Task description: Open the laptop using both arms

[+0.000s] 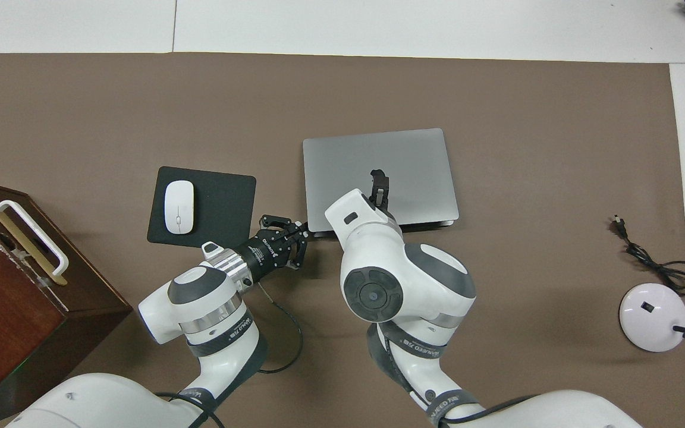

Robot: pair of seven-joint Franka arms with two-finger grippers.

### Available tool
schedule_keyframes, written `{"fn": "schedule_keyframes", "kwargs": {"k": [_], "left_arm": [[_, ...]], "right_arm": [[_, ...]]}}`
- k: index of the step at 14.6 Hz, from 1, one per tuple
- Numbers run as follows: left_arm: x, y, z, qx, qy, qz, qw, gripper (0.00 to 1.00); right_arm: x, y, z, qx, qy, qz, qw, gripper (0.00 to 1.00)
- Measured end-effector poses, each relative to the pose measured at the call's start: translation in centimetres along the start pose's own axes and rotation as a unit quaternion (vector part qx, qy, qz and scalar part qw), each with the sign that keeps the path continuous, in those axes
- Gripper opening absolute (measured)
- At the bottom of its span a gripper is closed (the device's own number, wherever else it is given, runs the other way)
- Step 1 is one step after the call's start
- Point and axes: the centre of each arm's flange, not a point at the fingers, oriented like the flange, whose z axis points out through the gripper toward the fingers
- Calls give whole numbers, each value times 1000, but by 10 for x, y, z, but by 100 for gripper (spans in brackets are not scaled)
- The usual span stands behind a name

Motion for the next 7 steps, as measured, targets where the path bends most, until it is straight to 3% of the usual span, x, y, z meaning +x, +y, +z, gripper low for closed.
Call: {"fn": "schedule_keyframes", "kwargs": {"k": [7], "left_arm": [[-3,-6,9,3,-2,-4,1000,1]], "right_arm": [[4,-5,11,-14,-3,-3,1000,100]]}}
